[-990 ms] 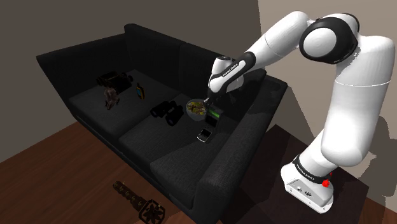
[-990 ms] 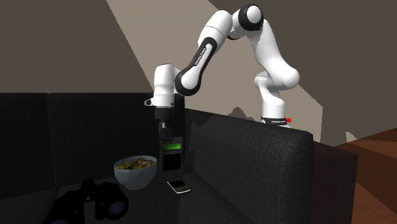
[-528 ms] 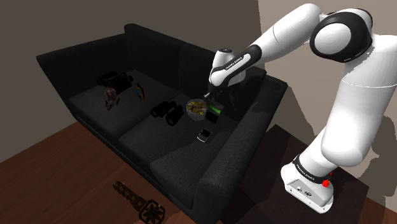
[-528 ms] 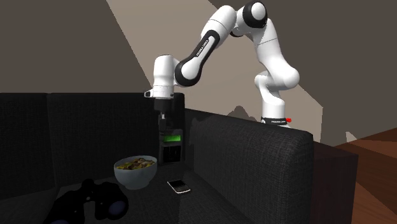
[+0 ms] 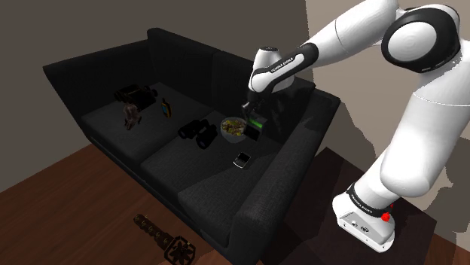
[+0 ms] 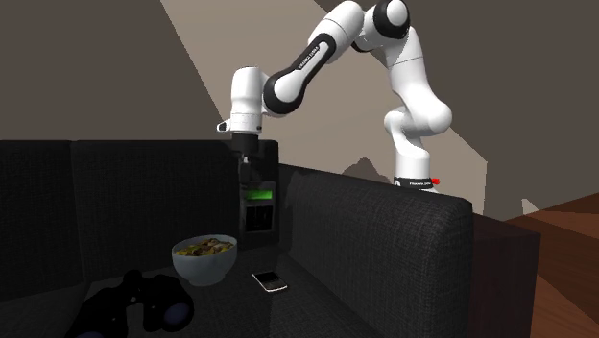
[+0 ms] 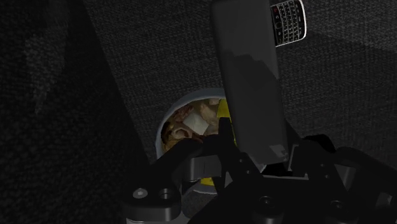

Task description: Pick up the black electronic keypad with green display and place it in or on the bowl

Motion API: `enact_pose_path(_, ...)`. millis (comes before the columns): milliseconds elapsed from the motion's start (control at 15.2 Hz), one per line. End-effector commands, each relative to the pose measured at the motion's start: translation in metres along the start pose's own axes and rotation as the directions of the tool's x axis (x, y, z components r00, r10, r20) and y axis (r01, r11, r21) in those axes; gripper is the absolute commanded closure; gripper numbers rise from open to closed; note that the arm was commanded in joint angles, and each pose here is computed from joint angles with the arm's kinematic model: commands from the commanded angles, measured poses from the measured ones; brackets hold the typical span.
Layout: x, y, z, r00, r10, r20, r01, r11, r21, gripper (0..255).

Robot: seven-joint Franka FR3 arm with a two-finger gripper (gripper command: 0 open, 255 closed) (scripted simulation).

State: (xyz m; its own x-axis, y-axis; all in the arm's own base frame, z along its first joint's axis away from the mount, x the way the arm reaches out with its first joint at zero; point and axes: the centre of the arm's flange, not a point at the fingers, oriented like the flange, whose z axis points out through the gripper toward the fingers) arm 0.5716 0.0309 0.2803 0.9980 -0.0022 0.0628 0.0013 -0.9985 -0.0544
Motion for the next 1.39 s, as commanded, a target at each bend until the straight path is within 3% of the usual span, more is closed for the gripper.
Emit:
enact_pose_path(0, 0.0, 0.0, -0.01, 1.0, 0.0, 0.0, 0.0, 1.0, 0.0, 255)
enact_pose_path(528, 0.003, -0.002, -0.052, 1.0, 0.0, 0.0, 0.0, 1.0, 0.0, 255)
enact_pose_path(1320, 0.154, 0.026, -0.089, 1.0, 0.0, 0.0, 0.0, 1.0, 0.0, 255)
